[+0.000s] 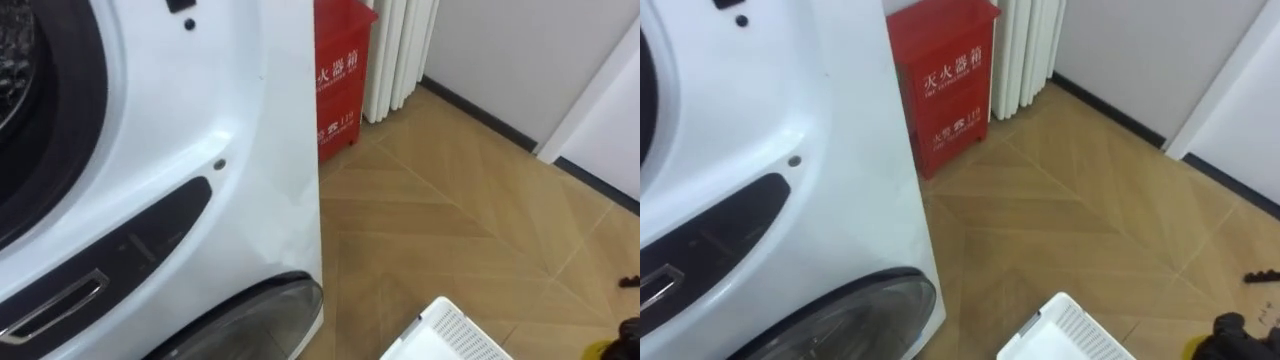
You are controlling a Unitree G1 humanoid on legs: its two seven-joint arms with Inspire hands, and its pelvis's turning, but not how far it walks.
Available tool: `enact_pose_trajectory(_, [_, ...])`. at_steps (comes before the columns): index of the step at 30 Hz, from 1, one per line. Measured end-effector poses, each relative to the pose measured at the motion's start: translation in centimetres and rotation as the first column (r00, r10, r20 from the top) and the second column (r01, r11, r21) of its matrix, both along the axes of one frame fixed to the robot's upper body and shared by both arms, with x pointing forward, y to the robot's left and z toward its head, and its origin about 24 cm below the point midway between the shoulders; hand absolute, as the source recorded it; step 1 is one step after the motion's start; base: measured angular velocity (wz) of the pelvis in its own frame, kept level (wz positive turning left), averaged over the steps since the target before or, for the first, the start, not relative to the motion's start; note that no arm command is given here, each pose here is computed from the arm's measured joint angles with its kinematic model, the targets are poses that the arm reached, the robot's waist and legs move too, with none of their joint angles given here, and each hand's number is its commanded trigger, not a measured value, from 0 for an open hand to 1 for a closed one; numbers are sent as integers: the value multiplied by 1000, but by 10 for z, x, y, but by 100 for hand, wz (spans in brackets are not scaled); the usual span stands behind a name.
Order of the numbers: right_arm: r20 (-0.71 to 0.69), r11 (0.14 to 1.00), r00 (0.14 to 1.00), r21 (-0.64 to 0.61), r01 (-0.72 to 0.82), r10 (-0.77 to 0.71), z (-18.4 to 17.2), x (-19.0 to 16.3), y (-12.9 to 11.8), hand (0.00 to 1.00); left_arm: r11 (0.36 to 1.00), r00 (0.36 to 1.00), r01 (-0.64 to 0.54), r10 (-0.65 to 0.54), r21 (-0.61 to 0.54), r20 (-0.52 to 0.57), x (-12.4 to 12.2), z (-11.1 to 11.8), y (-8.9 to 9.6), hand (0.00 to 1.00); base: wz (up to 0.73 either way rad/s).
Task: Pick clothes from washing machine
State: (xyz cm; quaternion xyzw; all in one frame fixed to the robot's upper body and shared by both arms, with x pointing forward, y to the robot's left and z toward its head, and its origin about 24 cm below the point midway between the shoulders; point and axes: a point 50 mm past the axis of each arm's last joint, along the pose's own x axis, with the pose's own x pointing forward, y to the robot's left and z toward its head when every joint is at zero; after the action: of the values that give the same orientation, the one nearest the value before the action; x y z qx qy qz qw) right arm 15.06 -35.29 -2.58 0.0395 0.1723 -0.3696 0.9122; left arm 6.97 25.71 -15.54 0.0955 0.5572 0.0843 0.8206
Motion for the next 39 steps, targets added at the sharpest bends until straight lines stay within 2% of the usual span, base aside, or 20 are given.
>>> enact_pose_trajectory(10, [-14, 999, 999, 30, 29, -29, -9, 5, -2, 100, 1000, 1000, 17, -17, -26, 8, 4, -1, -7, 0, 7])
enact_pose_trajectory(18, [37, 997, 999, 74, 3, -6, -10, 11, 6, 100, 999, 999, 27, -26, -33, 37, 7, -1, -11, 0, 0])
enact_pose_trajectory(19, [46, 998, 999, 70, -6, 3, -9, 12, 7, 79, 999, 998, 30, -28, -33, 47, 8, -1, -11, 0, 0])
enact_pose_trajectory(20, [56, 998, 998, 65, -15, 11, -9, 12, 8, 0, 999, 998, 32, -30, -32, 54, 9, 0, -11, 0, 0])
enact_pose_trajectory(39, [89, 993, 992, 57, -100, 95, -6, 12, 15, 0, 999, 997, 35, -33, -27, 71, 10, 0, -11, 0, 1])
